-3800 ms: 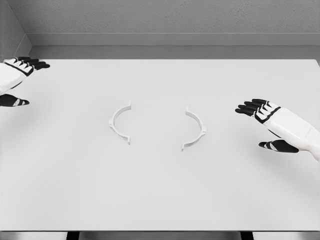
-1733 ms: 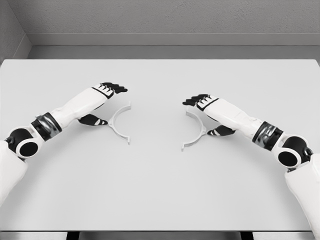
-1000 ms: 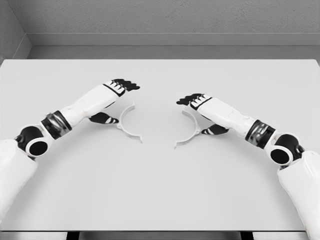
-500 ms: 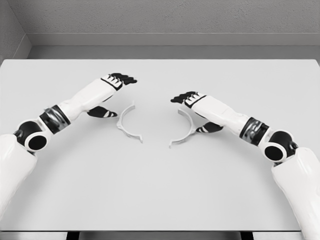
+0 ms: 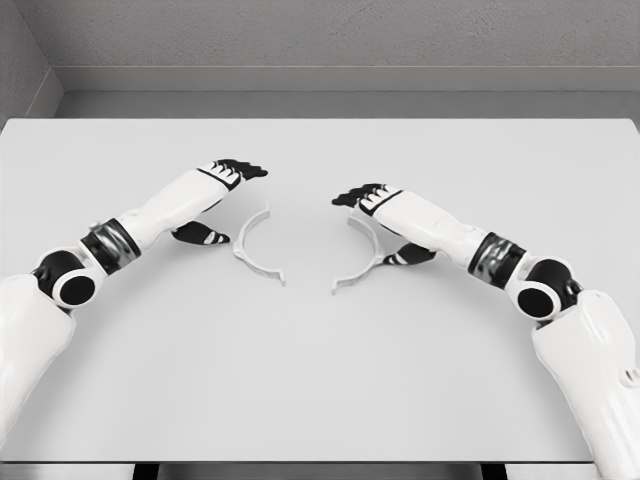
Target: Assemble PVC drainage pipe clamps
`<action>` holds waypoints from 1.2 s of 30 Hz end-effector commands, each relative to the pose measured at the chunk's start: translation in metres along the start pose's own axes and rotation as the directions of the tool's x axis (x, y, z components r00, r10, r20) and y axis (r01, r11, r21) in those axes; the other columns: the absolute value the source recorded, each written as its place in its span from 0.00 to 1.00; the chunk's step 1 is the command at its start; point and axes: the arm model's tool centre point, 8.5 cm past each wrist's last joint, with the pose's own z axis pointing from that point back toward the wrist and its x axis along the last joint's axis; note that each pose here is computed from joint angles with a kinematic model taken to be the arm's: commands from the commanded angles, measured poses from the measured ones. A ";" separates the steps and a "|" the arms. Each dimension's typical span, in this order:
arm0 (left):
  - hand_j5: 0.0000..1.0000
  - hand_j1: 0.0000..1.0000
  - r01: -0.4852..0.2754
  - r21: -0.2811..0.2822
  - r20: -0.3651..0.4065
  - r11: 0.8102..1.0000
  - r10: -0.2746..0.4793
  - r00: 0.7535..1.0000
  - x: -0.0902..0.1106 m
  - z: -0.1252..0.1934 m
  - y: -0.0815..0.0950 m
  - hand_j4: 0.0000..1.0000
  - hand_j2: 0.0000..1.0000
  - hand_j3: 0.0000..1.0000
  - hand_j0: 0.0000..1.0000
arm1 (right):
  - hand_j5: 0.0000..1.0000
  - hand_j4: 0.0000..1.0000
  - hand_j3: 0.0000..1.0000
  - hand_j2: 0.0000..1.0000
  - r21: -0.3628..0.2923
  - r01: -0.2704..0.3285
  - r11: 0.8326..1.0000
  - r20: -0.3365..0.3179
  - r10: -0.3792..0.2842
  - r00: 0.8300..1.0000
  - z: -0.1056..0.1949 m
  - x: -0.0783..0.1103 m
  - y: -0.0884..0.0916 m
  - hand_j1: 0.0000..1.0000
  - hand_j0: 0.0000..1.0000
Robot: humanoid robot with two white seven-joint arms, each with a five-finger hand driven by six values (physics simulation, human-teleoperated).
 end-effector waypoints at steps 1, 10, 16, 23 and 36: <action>1.00 1.00 -0.010 0.006 0.006 1.000 0.010 1.000 0.003 -0.003 -0.001 1.00 1.00 1.00 1.00 | 1.00 1.00 1.00 1.00 -0.005 0.008 1.000 0.003 -0.008 1.000 -0.001 0.001 0.000 1.00 1.00; 1.00 1.00 -0.023 0.013 0.020 1.000 0.023 1.000 0.009 -0.008 -0.005 1.00 1.00 1.00 1.00 | 1.00 1.00 1.00 1.00 -0.001 0.002 1.000 0.016 -0.002 1.000 -0.015 0.005 -0.001 1.00 1.00; 1.00 1.00 -0.022 0.011 0.029 1.000 0.022 0.999 0.013 -0.010 -0.007 1.00 1.00 1.00 1.00 | 1.00 1.00 1.00 1.00 0.009 0.009 1.000 0.030 -0.009 0.999 -0.024 0.009 0.002 1.00 1.00; 1.00 1.00 -0.029 0.014 0.037 0.999 0.029 0.999 0.017 -0.014 -0.009 1.00 1.00 1.00 1.00 | 1.00 1.00 1.00 1.00 0.009 0.007 1.000 0.051 -0.007 0.999 -0.033 0.016 0.001 1.00 1.00; 1.00 1.00 -0.036 0.023 0.046 0.999 0.035 0.998 0.020 -0.018 -0.009 1.00 1.00 1.00 1.00 | 1.00 1.00 1.00 1.00 0.002 0.009 1.000 0.056 -0.009 0.998 -0.035 0.018 0.000 1.00 1.00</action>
